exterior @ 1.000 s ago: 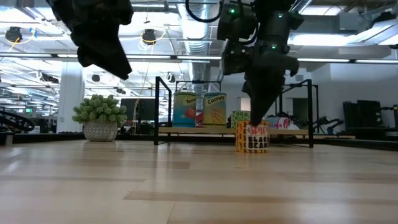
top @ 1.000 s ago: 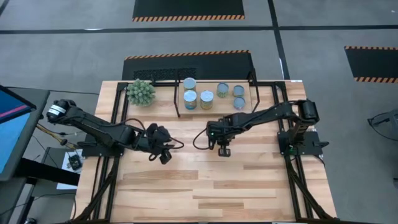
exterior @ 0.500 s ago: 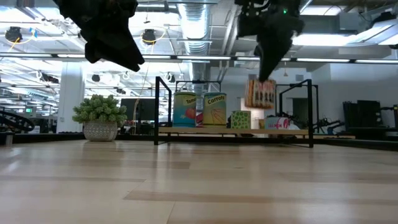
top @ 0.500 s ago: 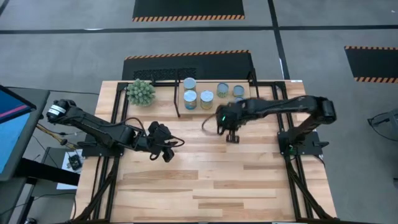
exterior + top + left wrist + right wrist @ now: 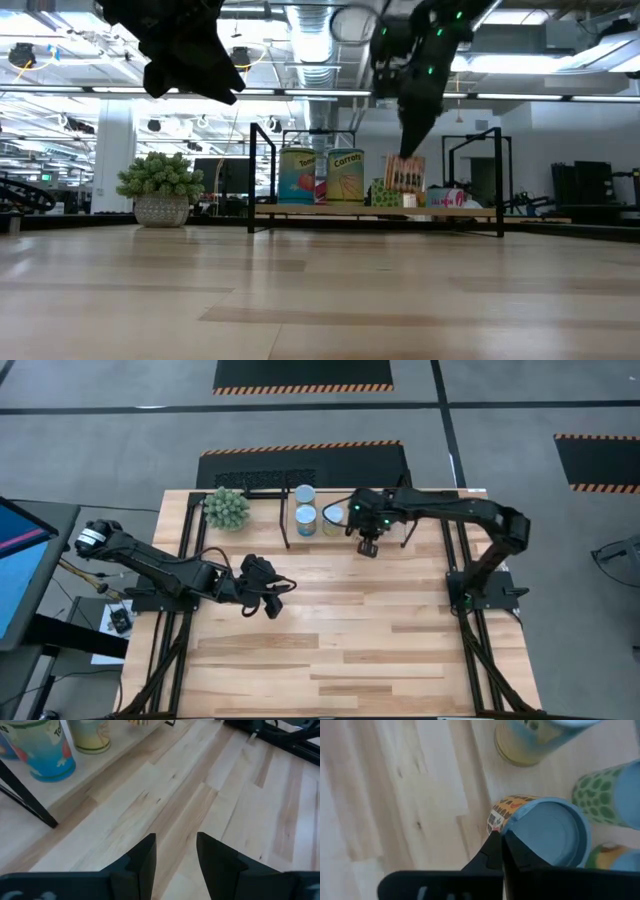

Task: Pick and place cans onto a shelf
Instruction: Put the canned black beans on the shelf

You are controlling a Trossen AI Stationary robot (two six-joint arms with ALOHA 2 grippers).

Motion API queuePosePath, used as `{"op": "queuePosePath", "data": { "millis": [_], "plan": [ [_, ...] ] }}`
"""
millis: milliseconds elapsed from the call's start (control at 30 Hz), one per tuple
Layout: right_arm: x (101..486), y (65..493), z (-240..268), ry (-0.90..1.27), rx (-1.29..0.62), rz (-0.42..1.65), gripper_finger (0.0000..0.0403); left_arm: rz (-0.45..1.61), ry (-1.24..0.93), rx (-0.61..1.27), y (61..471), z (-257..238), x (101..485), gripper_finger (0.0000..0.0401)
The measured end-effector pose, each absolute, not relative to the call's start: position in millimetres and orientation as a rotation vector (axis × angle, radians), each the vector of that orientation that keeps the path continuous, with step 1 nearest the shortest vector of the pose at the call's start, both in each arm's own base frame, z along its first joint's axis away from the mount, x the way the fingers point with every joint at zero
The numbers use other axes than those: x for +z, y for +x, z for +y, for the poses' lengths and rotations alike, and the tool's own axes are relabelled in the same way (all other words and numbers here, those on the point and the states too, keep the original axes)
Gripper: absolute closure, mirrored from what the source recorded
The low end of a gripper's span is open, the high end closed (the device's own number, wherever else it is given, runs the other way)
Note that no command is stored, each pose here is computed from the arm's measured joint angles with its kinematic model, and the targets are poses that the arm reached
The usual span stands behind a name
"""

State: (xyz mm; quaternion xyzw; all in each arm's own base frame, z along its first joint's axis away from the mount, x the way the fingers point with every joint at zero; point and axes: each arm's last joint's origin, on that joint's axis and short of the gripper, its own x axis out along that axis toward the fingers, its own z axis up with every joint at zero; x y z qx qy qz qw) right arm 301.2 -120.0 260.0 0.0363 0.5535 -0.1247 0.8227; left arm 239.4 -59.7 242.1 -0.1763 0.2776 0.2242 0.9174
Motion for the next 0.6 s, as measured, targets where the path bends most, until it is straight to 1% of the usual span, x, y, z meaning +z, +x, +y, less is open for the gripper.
{"op": "queuePosePath", "data": {
  "millis": [200,400,600],
  "plan": [
    [231,312,-134,0.076,-0.251,1.254,0.0394,0.564,-0.368,0.472,239,-59,242,0.0273],
    [229,315,-138,0.074,-0.263,1.238,0.0393,0.561,-0.375,0.477,239,-59,242,0.0273],
    [229,316,-143,0.076,-0.278,1.214,0.0362,0.558,-0.373,0.483,239,-59,242,0.0273]
  ]
}}
